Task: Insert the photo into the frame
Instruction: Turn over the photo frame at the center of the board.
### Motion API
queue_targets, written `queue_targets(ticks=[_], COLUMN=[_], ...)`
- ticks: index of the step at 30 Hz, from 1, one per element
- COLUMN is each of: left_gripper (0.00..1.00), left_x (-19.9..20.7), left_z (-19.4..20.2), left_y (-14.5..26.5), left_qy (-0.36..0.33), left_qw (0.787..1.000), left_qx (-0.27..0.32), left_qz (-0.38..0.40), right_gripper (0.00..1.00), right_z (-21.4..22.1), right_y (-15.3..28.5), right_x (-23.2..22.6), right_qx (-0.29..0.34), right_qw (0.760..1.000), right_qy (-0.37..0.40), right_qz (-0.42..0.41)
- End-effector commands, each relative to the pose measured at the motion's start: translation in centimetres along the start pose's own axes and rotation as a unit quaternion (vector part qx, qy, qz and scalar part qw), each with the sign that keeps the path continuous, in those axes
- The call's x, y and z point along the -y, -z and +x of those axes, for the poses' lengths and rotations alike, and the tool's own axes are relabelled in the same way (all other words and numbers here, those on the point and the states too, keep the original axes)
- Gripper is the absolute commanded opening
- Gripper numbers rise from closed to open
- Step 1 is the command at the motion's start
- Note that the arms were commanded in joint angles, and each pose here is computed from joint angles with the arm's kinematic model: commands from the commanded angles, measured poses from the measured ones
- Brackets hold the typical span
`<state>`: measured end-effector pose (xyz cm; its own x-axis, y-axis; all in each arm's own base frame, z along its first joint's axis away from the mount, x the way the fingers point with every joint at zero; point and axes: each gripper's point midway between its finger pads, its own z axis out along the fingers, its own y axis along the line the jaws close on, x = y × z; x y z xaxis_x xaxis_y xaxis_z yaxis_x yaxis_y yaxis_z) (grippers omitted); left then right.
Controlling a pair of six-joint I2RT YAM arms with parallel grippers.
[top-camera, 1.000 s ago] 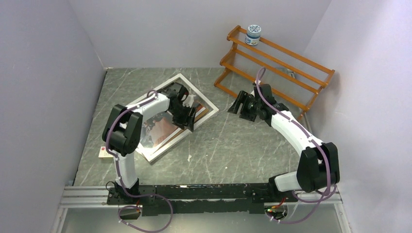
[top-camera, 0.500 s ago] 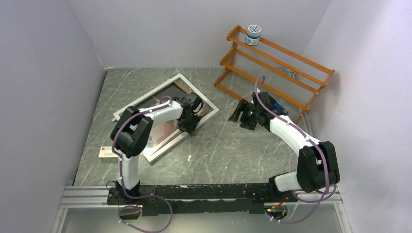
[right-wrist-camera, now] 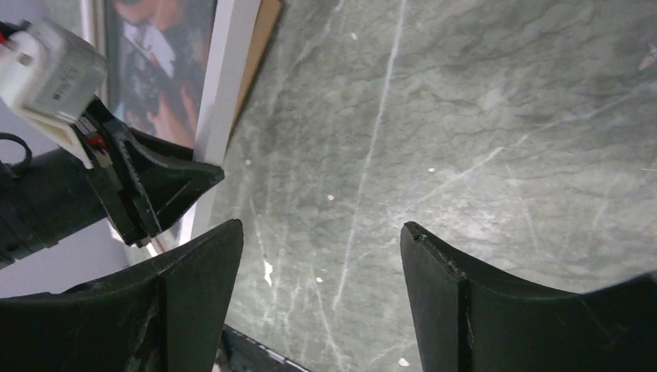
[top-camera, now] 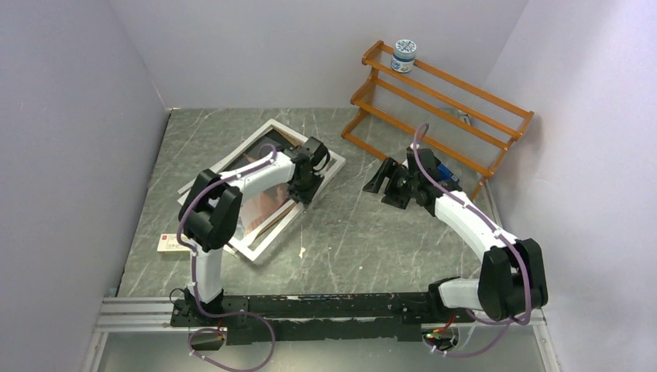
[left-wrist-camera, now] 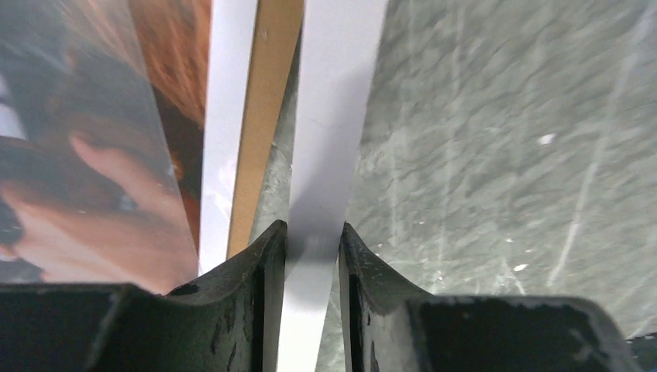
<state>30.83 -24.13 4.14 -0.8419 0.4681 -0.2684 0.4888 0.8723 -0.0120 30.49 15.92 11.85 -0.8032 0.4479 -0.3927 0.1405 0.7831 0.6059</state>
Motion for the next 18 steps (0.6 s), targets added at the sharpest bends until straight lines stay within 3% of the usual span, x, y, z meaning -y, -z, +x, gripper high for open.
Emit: queue_targets(ticks=[1,9,18], left_gripper=[0.03,0.03,0.02], left_x=[-0.7,-4.5,-5.1], left_z=[-3.7,-7.7,-11.0], left_y=[4.2,12.1,20.2], left_qy=[-0.016,-0.007,0.082], left_qw=[0.999,0.99,0.975], left_qx=[0.048,0.122,0.206], left_qz=[-0.012,-0.07,0.018], right_gripper=[0.8,0.9,0.92], right_z=[-1.0,-0.8,-0.8], right_y=[1.0,2.0,4.1], right_x=[-3.4,-8.4,-16.9], right_qx=[0.019,0.024,0.018], right_qw=[0.997,0.988,0.95], right_qy=[-0.014,-0.01,-0.002], right_qz=[-0.07,-0.154,-0.31])
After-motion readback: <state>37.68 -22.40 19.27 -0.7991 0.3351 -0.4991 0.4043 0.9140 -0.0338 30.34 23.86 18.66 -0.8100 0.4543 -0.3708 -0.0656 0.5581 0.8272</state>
